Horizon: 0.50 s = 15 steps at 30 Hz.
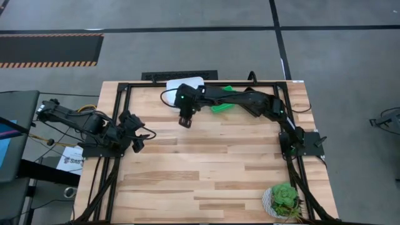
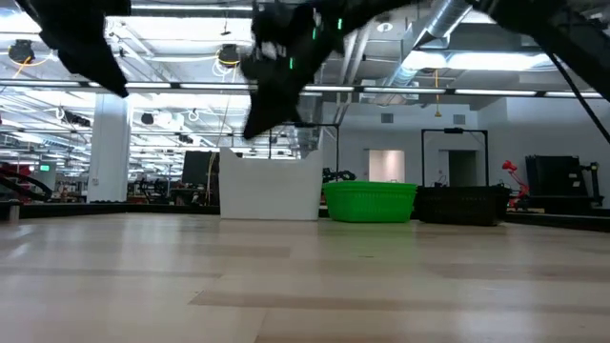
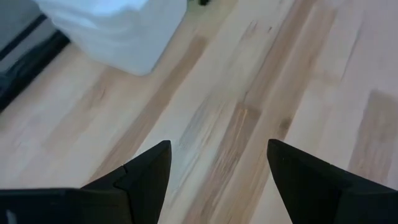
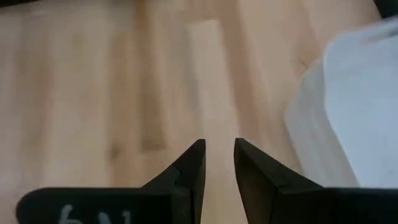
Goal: Stack baskets by color
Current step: Return to Home Position
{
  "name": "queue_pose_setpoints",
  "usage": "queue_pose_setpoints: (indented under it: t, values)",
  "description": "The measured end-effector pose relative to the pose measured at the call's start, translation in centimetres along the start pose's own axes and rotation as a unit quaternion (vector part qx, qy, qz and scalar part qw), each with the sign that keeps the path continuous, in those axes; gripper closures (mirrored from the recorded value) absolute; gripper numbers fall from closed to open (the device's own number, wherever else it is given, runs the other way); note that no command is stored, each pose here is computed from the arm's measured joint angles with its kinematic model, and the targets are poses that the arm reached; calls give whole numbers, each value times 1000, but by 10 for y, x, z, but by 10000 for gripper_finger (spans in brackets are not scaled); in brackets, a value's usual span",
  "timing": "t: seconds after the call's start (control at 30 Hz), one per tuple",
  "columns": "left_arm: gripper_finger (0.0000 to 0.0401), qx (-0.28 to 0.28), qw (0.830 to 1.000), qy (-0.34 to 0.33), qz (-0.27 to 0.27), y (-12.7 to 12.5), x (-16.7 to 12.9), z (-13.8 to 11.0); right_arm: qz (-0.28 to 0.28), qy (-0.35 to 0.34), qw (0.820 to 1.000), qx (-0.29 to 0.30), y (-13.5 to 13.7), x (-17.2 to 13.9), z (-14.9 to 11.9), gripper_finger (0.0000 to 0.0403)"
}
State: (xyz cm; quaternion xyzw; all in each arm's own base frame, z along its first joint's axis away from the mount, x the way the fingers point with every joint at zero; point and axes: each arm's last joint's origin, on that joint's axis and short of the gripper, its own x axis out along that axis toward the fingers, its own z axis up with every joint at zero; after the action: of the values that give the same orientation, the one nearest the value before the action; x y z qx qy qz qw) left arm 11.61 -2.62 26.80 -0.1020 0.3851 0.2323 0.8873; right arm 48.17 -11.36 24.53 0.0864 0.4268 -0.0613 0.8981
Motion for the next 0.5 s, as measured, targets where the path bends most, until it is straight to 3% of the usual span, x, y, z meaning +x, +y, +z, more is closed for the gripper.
queue_pose_setpoints:
  t: [0.2, 0.3, 0.4, 0.5]
  values:
    - [147, -3, 995, -99, -27, 6, -21, 13, 30, -17, 995, -91, 44, -93, 18, 296]
    - [147, 33, 987, -149, -42, 12, -41, 22, 25, -31, 991, -124, 62, -148, 15, 296]
    - [147, 69, 980, -173, -64, 21, -58, 27, -24, -47, 992, -118, 72, -210, 5, 296]
    - [147, 96, 974, -195, -65, 28, -70, 30, -59, -61, 994, -65, 73, -267, -12, 296]
